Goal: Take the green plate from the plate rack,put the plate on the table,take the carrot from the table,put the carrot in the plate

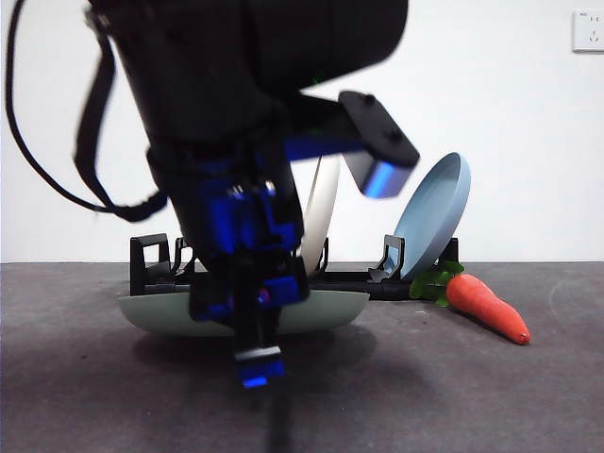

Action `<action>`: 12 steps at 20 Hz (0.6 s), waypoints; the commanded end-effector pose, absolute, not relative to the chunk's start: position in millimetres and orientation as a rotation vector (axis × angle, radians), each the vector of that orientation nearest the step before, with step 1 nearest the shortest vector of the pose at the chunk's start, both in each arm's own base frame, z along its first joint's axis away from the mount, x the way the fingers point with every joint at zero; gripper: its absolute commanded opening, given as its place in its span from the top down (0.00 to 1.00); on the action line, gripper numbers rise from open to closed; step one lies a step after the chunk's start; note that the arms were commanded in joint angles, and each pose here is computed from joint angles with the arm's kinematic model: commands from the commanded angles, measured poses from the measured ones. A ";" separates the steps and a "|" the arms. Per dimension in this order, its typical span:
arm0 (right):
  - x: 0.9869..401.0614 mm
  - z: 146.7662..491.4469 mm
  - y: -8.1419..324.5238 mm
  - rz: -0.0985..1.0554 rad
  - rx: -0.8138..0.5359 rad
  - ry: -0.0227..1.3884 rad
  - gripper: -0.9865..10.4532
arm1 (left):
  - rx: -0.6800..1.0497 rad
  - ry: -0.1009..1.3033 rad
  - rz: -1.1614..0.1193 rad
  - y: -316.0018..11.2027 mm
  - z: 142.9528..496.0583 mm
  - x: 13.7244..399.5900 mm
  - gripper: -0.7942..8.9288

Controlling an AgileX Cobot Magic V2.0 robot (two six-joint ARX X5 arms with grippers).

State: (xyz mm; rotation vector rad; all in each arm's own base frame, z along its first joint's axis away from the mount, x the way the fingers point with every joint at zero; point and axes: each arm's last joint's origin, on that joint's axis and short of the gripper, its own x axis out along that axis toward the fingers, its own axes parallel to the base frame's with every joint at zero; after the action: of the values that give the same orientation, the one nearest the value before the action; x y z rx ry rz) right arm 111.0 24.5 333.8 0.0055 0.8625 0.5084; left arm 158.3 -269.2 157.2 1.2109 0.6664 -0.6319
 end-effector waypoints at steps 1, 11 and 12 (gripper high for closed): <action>110.9 334.4 24.8 0.509 0.013 0.861 0.39 | 1.199 0.741 -0.646 -269.5 138.6 158.1 0.93; 110.8 334.4 24.8 0.509 0.013 0.861 0.39 | 1.102 0.829 -0.724 -268.1 138.0 154.1 0.62; 110.8 334.4 24.8 0.509 0.013 0.861 0.39 | 1.093 0.817 -0.724 -267.7 142.1 154.0 0.62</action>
State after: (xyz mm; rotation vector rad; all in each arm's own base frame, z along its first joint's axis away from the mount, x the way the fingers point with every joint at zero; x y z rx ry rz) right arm 111.1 24.6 333.7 0.0063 0.8641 0.5086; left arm 159.6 -270.6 153.4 1.0828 0.7566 -0.6825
